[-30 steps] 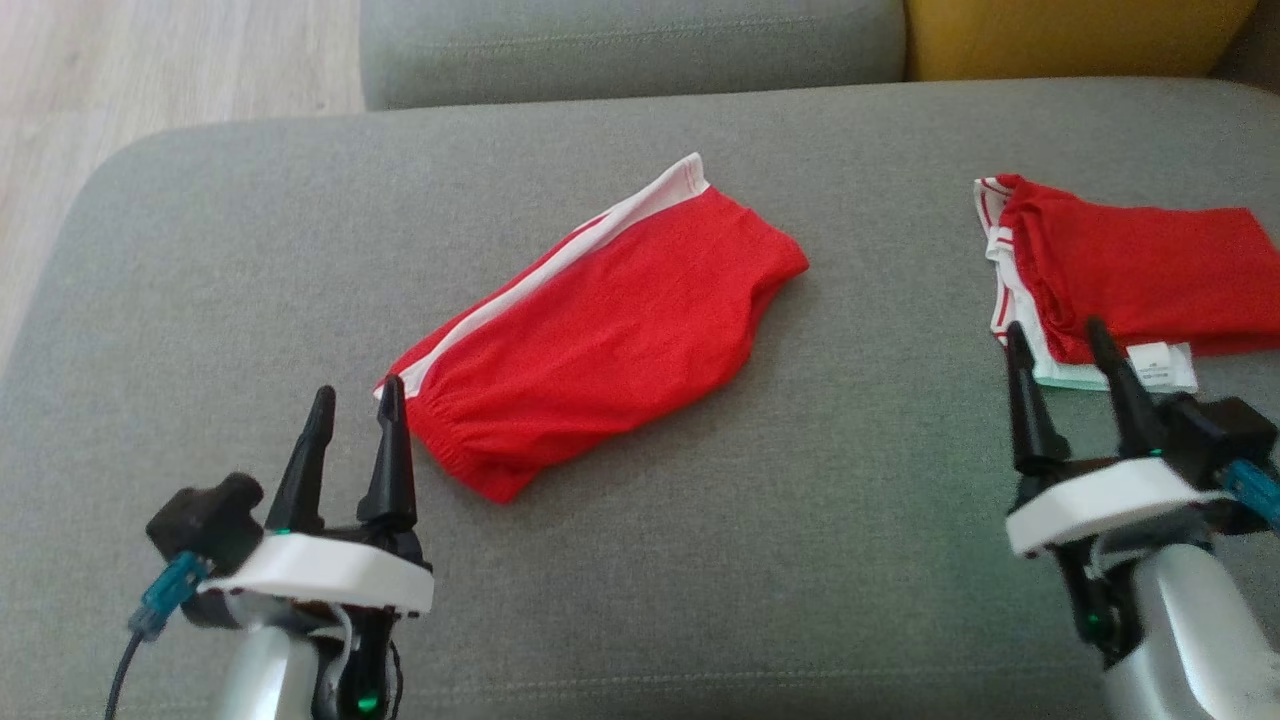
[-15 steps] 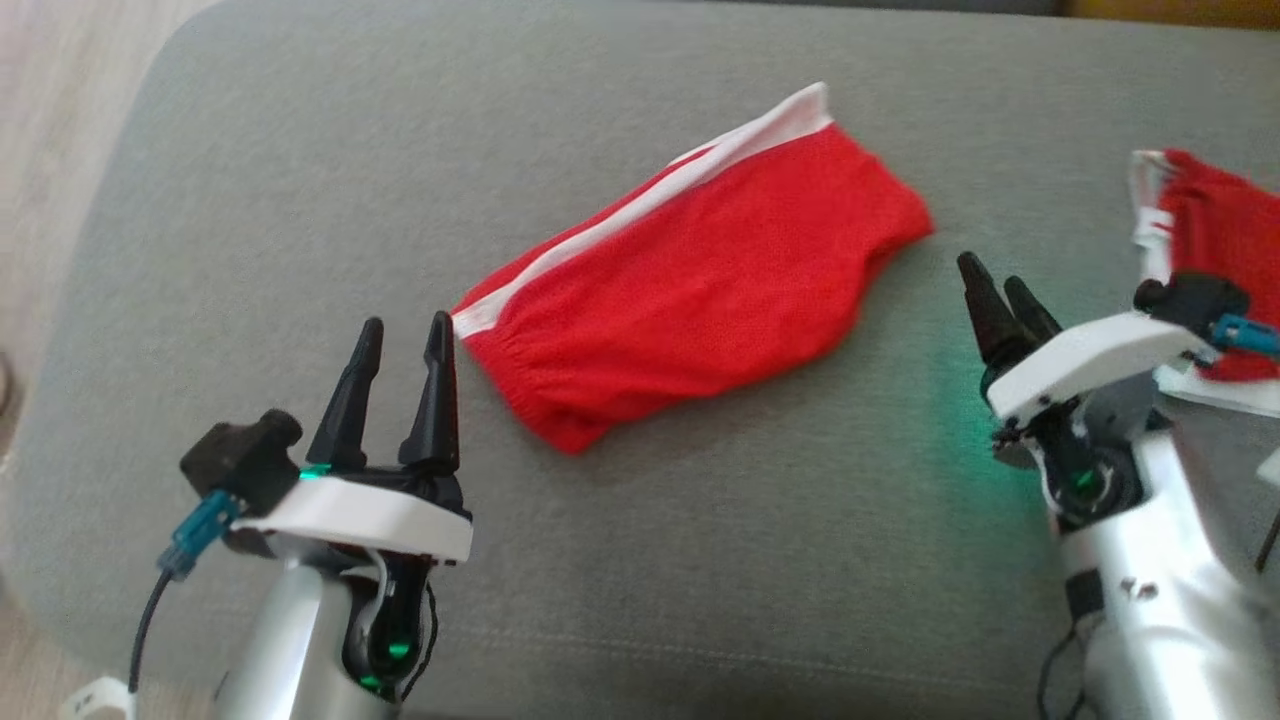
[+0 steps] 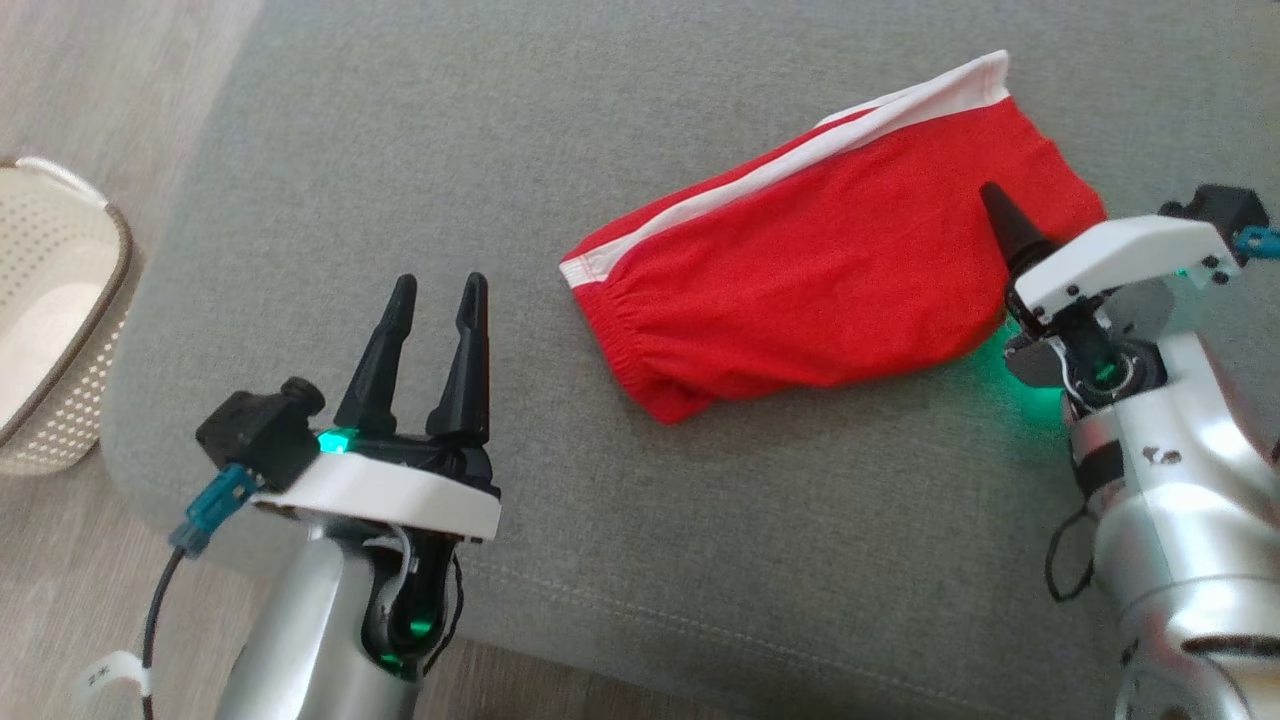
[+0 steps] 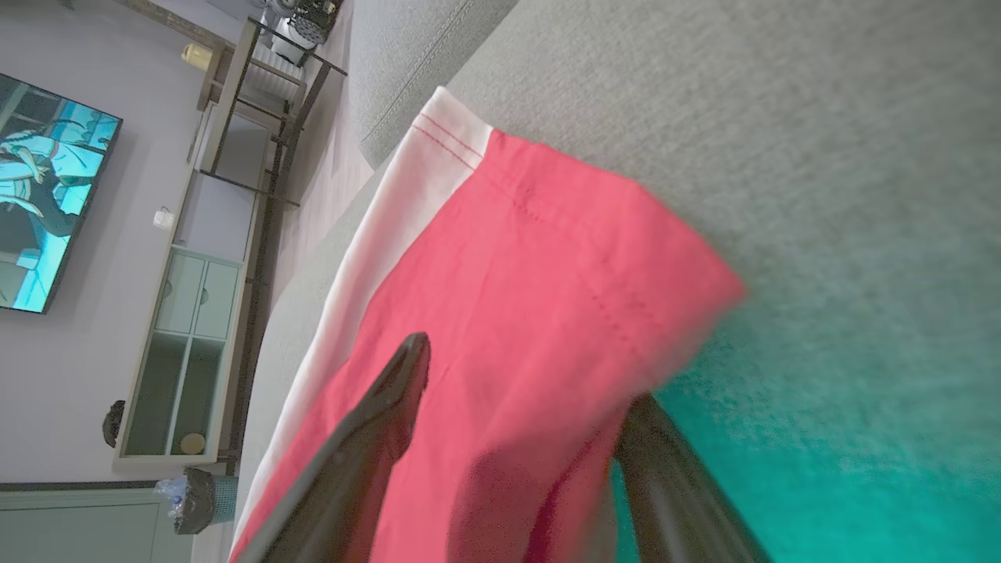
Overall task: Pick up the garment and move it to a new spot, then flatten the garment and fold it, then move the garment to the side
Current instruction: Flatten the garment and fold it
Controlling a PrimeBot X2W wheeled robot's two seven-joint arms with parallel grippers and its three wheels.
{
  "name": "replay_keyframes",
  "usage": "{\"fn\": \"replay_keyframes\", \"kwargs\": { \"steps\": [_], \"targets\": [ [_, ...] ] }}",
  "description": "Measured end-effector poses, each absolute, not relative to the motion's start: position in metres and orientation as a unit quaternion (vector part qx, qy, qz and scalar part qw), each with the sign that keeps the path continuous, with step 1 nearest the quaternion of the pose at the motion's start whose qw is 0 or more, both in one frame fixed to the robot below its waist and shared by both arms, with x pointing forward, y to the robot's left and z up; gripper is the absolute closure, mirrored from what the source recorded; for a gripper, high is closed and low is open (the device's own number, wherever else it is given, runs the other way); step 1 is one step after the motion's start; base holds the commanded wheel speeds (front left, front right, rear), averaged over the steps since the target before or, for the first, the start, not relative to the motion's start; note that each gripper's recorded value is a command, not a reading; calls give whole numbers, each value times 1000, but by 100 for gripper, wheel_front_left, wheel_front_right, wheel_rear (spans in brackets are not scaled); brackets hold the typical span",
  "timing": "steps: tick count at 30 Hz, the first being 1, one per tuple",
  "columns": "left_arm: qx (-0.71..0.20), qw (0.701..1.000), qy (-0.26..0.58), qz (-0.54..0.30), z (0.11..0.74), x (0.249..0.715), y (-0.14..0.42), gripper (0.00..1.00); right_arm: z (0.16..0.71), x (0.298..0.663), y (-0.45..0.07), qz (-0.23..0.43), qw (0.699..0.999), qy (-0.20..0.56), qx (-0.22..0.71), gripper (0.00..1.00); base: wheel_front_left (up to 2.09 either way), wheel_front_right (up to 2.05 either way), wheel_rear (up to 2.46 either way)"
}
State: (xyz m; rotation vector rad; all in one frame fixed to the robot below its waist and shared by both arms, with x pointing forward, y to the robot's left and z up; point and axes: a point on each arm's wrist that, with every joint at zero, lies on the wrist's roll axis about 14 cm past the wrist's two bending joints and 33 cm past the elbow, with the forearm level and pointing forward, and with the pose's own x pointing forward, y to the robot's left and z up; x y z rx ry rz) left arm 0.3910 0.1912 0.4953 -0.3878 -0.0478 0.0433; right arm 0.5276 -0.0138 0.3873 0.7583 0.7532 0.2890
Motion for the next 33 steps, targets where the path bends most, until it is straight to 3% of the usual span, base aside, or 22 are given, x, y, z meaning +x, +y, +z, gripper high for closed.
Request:
{"fn": "replay_keyframes", "kwargs": {
  "steps": [2,3,4,5,6,16,25,33],
  "targets": [
    [-191,981,-23,25,494,390,193,0,384,532,-10,137,852,362,352,0,0,0,0],
    [-191,981,-22,27,494,390,194,0,383,533,-8,137,852,365,349,8,0,0,0],
    [-191,981,-22,28,494,390,195,0,383,536,-7,137,853,364,347,60,0,0,0],
    [-191,981,-22,29,494,390,195,0,383,538,-6,137,854,364,346,60,0,0,0],
    [-194,980,-22,30,494,390,196,0,385,541,-6,137,856,361,344,100,0,0,0],
    [-199,979,-34,9,503,393,184,0,398,529,-26,114,879,309,344,100,0,0,0],
    [-202,978,-38,-43,510,400,150,0,402,498,-97,24,894,229,384,100,0,0,0],
    [-205,975,-33,-79,510,403,124,0,384,455,-147,-43,903,212,372,100,0,0,0]
  ]
}}
